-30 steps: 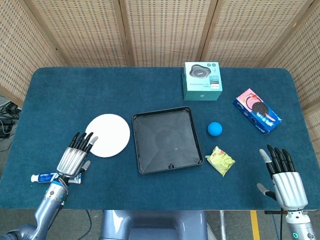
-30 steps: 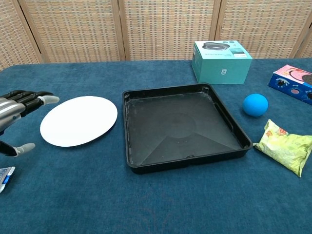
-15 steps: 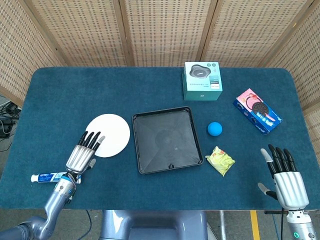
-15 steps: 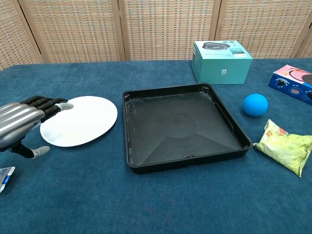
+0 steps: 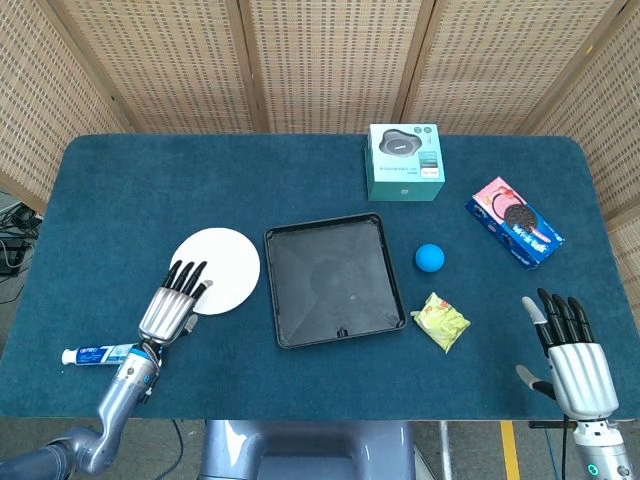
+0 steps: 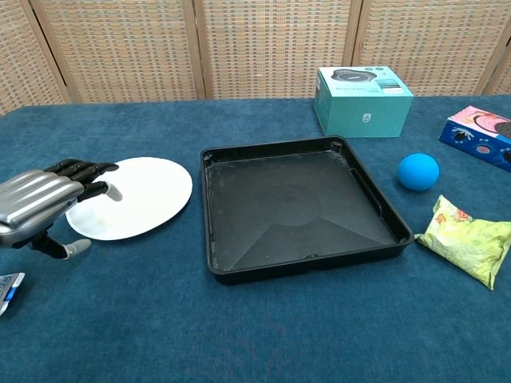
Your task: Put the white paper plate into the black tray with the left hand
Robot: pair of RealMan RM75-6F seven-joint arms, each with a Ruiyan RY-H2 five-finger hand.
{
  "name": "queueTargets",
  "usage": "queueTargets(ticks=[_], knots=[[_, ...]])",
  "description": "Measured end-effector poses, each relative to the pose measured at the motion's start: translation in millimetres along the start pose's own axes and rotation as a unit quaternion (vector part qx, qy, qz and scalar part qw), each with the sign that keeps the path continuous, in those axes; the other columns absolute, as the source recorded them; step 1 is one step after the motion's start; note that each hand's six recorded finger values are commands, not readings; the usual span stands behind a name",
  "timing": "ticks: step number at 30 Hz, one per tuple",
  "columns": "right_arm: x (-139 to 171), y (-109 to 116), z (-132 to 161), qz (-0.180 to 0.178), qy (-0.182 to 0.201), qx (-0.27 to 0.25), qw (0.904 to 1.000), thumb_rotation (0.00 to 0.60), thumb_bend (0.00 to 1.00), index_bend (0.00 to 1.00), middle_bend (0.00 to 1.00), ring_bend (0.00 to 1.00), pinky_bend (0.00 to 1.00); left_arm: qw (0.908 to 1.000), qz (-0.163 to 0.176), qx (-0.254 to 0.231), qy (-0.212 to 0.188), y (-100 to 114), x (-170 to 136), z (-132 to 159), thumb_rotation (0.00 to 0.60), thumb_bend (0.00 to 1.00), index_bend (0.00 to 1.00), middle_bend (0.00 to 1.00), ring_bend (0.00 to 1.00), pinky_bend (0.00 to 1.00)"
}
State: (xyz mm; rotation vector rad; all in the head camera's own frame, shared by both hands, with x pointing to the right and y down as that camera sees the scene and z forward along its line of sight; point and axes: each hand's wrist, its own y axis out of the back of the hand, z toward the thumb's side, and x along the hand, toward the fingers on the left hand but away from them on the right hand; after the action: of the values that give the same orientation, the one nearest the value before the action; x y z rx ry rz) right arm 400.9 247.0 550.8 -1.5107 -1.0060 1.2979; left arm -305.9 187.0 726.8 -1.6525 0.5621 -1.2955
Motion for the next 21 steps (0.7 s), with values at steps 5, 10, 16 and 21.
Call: queueTargets(ticks=[5, 10, 16, 21], knots=[[-0.1, -0.5, 0.8, -0.001, 0.001, 0.000, 1.0000, 0.600, 0.15, 0.06, 0.00, 0.00, 0.00, 1.0000, 0.002, -0.001, 0.003, -2.5, 0.7, -1.5, 0.600, 0.34, 0.35, 0.00, 0.00, 0.00], [-0.1, -0.8, 1.0, -0.001, 0.001, -0.001, 1.0000, 0.600, 0.15, 0.06, 0.00, 0.00, 0.00, 1.0000, 0.005, -0.002, 0.003, -3.7, 2.7, -0.8, 0.600, 0.35, 0.35, 0.00, 0.00, 0.00], [-0.4, 0.1, 0.3, -0.003, 0.000, -0.004, 1.0000, 0.600, 0.15, 0.06, 0.00, 0.00, 0.00, 1.0000, 0.004, 0.003, 0.001, -7.5, 6.8, 2.1, 0.600, 0.35, 0.35, 0.00, 0.00, 0.00], [-0.8, 1.4, -0.7, -0.006, -0.002, -0.007, 1.0000, 0.600, 0.15, 0.06, 0.00, 0.00, 0.00, 1.0000, 0.003, 0.004, -0.002, -9.4, 10.4, 6.2, 0.600, 0.35, 0.35, 0.00, 0.00, 0.00]])
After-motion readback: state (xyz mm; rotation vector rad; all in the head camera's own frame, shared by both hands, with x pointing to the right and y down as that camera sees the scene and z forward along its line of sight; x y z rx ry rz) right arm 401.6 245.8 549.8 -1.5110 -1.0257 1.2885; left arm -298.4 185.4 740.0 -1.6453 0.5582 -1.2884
